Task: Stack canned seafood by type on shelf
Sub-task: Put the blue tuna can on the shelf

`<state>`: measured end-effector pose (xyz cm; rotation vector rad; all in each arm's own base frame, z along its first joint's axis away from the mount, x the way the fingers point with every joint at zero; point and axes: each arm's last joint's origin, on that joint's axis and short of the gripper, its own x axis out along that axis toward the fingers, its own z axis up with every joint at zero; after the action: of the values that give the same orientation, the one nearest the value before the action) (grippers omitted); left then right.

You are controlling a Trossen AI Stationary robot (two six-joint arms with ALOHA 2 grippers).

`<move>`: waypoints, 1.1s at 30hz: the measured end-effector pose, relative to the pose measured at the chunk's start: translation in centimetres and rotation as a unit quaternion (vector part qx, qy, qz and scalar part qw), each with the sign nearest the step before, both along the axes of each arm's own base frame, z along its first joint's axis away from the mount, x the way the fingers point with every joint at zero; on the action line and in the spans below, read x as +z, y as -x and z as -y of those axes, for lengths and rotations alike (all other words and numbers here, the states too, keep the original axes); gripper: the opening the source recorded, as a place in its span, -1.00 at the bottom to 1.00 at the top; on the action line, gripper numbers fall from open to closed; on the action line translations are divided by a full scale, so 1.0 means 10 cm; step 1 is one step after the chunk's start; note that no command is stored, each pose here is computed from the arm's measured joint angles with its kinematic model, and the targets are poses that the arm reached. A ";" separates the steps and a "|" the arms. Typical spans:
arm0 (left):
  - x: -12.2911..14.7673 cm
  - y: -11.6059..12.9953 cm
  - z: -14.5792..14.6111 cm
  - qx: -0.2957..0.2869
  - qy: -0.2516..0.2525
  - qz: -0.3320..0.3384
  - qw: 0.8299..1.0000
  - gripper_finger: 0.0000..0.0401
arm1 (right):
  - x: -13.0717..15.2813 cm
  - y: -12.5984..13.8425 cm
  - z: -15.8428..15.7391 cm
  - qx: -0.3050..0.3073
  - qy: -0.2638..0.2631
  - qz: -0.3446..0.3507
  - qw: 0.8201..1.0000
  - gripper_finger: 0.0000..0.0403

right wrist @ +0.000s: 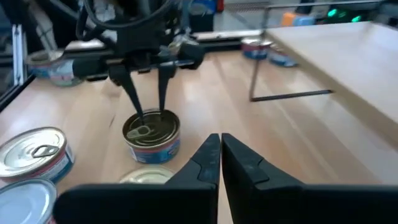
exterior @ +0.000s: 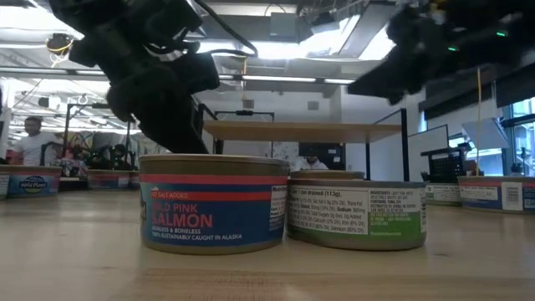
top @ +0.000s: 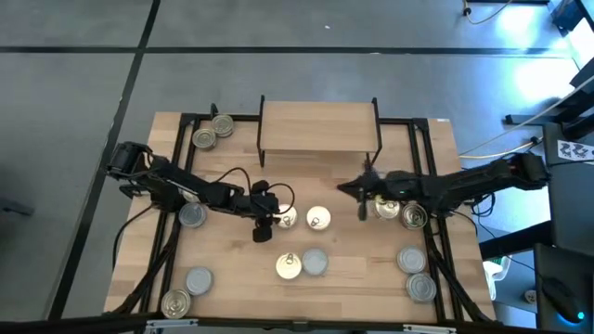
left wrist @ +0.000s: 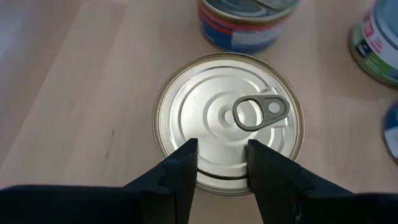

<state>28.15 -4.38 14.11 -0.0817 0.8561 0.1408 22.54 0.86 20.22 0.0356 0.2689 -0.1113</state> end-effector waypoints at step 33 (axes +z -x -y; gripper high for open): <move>0.08 0.40 0.13 -0.022 0.034 0.104 0.994 -0.33 | 0.03 -1.45 -0.12 0.060 0.007 -0.216 0.974 0.36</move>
<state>24.11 -5.66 14.90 -0.1393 0.6540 0.0607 37.08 2.04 20.52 -0.0187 0.7049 0.0003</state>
